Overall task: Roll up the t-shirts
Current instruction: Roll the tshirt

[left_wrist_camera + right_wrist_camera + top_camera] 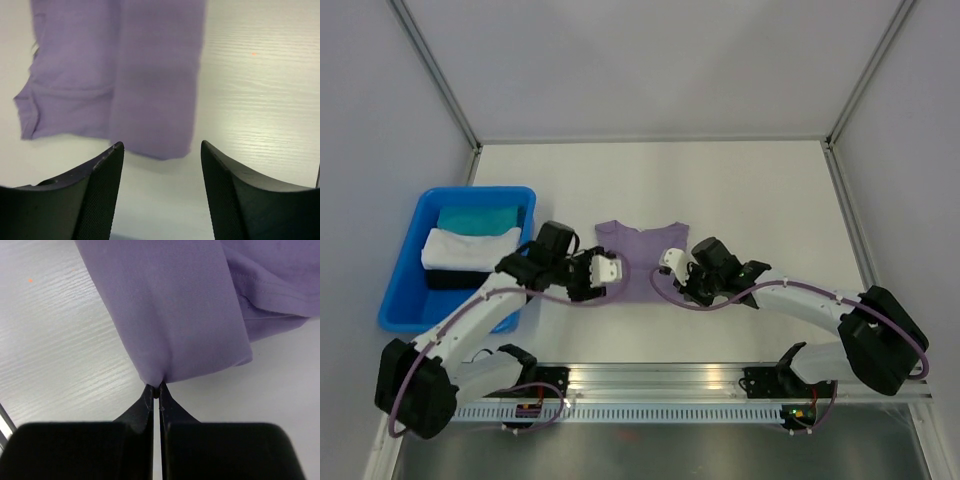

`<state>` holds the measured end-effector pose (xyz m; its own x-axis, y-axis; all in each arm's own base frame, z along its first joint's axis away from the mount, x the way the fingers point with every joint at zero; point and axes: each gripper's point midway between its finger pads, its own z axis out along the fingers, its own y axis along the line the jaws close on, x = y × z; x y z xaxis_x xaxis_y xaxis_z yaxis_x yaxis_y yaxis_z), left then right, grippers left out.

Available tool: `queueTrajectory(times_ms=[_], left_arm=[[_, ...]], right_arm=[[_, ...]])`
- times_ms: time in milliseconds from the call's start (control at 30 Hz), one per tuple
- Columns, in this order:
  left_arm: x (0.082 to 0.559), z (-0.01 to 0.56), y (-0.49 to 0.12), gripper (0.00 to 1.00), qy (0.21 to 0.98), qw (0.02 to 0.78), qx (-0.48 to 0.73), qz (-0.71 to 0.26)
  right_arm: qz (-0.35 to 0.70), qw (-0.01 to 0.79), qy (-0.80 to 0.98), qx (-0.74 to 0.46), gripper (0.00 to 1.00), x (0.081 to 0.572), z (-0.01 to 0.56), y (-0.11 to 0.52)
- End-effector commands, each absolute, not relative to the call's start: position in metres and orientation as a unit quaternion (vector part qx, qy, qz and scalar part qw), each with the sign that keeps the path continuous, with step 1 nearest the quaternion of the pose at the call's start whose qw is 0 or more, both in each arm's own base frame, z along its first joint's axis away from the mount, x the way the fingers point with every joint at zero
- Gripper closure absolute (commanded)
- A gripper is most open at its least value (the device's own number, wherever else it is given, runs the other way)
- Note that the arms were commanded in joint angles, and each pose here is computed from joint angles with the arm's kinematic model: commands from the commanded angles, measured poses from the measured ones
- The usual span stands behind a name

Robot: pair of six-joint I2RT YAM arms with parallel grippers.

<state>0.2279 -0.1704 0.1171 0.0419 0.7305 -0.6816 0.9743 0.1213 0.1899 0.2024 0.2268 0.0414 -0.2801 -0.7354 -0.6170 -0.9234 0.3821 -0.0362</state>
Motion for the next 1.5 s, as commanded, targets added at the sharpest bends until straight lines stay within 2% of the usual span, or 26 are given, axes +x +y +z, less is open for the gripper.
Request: queueTrajectory(times_ms=[0, 133, 300, 500, 600, 633, 733, 833, 1100, 1333, 1467], left_arm=[[0.229, 0.096, -0.177, 0.31, 0.591, 0.399, 0.697, -0.07], [0.219, 0.08, -0.176, 0.25, 0.603, 0.407, 0.685, -0.039], [0.216, 0.061, -0.173, 0.25, 0.615, 0.387, 0.687, -0.025], [0.217, 0.038, -0.162, 0.32, 0.625, 0.363, 0.691, -0.002], [0.216, 0.029, -0.161, 0.46, 0.628, 0.35, 0.695, -0.003], [0.218, 0.031, -0.163, 0.63, 0.629, 0.351, 0.693, -0.004], [0.215, 0.034, -0.166, 0.87, 0.635, 0.337, 0.695, -0.019], [0.197, 0.046, -0.175, 0.97, 0.636, 0.31, 0.702, -0.078], [0.136, 0.081, -0.171, 0.98, 0.636, 0.192, 0.698, -0.266], [0.156, 0.093, -0.162, 0.98, 0.69, 0.12, 0.621, -0.353], [0.176, 0.083, -0.161, 0.97, 0.699, 0.118, 0.61, -0.355]], right_arm=[[0.217, 0.301, 0.771, -0.517, 1.0, 0.206, 0.064, 0.245], [0.225, 0.295, 0.773, -0.515, 1.0, 0.205, 0.065, 0.245], [0.218, 0.297, 0.774, -0.515, 1.0, 0.207, 0.063, 0.243], [0.227, 0.291, 0.772, -0.518, 1.0, 0.206, 0.063, 0.245], [0.236, 0.286, 0.771, -0.517, 1.0, 0.205, 0.064, 0.245], [0.238, 0.283, 0.772, -0.517, 1.0, 0.205, 0.064, 0.245], [0.257, 0.265, 0.771, -0.519, 1.0, 0.199, 0.067, 0.244], [0.284, 0.237, 0.77, -0.52, 1.0, 0.188, 0.073, 0.244], [0.371, 0.181, 0.728, -0.547, 1.0, 0.156, 0.099, 0.253], [0.424, 0.115, 0.74, -0.508, 1.0, 0.154, 0.099, 0.259], [0.41, 0.133, 0.776, -0.46, 1.0, 0.178, 0.094, 0.249]])
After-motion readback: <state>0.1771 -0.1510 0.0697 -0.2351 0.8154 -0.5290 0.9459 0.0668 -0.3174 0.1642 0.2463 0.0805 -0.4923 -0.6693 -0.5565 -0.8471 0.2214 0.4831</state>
